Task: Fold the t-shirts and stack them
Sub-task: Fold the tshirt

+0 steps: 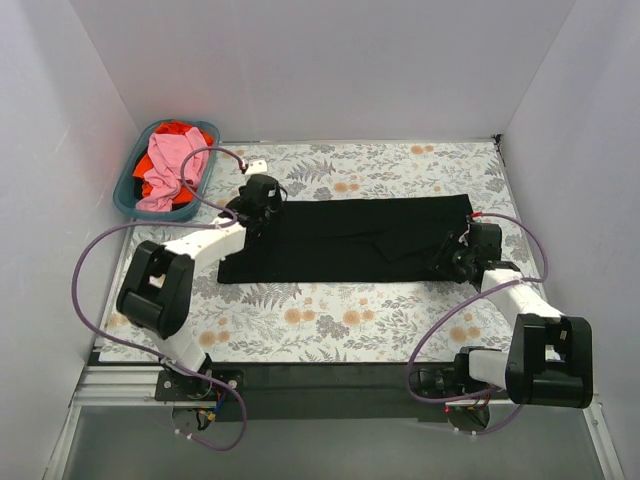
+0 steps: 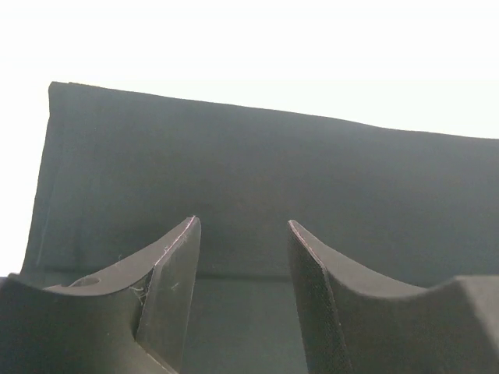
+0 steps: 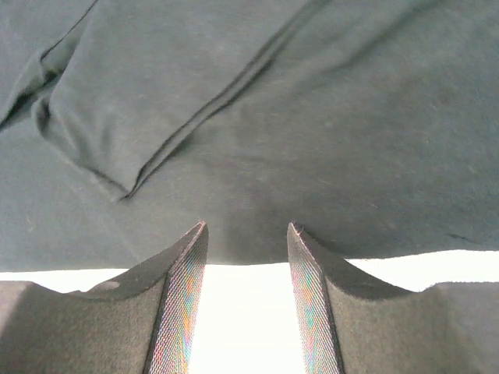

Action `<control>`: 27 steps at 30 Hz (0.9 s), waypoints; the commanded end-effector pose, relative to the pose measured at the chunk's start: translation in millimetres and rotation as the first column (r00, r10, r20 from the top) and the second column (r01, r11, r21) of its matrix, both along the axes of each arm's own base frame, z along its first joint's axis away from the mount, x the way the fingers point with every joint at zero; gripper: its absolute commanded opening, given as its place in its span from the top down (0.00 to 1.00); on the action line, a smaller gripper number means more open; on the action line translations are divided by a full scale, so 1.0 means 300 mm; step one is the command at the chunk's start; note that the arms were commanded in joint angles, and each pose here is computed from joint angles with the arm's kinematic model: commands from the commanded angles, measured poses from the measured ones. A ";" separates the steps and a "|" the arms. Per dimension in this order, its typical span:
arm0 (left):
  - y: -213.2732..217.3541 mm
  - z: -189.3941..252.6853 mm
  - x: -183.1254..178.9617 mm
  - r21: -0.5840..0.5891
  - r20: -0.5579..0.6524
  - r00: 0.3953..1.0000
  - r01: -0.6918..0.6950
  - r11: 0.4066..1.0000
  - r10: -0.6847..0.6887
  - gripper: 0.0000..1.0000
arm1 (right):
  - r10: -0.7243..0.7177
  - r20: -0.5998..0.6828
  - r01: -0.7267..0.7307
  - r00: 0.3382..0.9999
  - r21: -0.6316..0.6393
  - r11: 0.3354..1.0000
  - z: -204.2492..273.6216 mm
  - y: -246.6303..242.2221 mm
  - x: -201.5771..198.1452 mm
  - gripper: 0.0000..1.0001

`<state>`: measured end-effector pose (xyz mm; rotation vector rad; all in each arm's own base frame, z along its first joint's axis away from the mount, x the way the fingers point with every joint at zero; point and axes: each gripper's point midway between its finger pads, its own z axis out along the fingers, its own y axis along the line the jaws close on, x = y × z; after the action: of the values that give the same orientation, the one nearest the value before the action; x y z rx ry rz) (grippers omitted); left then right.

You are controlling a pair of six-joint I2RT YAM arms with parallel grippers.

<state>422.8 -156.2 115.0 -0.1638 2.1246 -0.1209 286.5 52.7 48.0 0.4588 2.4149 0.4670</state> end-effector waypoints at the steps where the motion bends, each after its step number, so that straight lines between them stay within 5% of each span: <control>1: 0.016 -0.027 0.078 0.009 -0.047 0.999 -0.013 1.000 0.013 0.53 | -0.064 0.040 0.061 0.997 0.068 0.996 0.017 -0.007 0.028 0.48; 8: 0.045 -0.180 0.187 0.043 -0.141 0.988 -0.058 0.997 0.063 0.55 | -0.091 0.011 0.089 0.996 0.117 0.989 -0.052 -0.001 0.068 0.48; 14: 0.081 -0.330 0.152 0.054 -0.293 0.951 -0.090 0.994 0.102 0.62 | -0.093 -0.026 0.096 0.995 0.121 0.988 -0.101 -0.005 0.147 0.48; 22: 0.105 -0.467 -0.109 0.015 -0.551 0.823 -0.158 0.987 0.140 0.75 | -0.019 -0.072 0.025 0.997 0.084 0.996 -0.157 -0.030 0.338 0.48; 27: 0.033 -0.466 -0.363 -0.152 -0.710 0.704 -0.168 0.974 0.011 0.85 | 0.070 -0.114 -0.058 0.991 0.112 0.992 -0.200 -0.008 0.468 0.48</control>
<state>432.4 -137.1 18.4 -0.4333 2.4578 -0.1686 441.6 56.3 31.0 0.4759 2.3581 0.6740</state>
